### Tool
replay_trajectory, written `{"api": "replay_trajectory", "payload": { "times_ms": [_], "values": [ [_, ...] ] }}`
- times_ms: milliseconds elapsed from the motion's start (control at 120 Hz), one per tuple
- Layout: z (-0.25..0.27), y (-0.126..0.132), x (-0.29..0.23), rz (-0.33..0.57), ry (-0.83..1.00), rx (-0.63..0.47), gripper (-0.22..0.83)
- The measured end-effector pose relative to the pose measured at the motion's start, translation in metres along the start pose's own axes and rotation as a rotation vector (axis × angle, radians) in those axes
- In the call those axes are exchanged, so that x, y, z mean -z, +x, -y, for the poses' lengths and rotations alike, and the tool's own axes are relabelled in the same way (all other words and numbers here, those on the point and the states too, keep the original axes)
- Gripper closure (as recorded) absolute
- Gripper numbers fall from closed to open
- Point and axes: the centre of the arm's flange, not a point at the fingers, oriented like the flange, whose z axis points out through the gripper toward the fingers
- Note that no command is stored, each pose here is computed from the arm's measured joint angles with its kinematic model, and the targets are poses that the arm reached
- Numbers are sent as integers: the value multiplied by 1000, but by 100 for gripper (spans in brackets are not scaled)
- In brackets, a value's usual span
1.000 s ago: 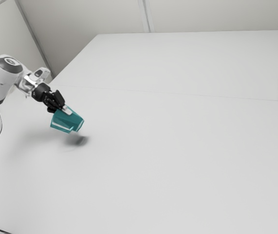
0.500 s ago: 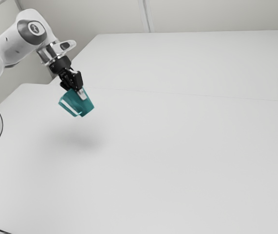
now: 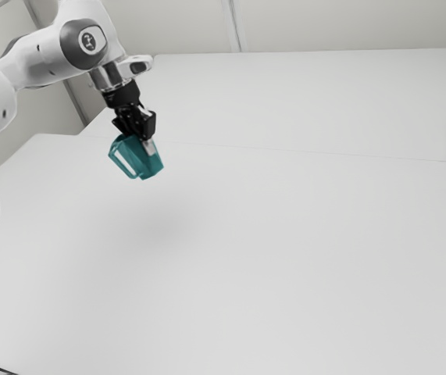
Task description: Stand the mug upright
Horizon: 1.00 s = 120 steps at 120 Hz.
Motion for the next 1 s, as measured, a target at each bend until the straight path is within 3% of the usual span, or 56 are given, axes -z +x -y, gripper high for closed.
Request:
{"api": "replay_trajectory", "payload": {
  "times_ms": [633, 1000],
  "values": [
    [-38, 19, -77, -48, 189, 21, 78],
    [-39, 38, -125, -14, 241, 24, 78]
  ]
}}
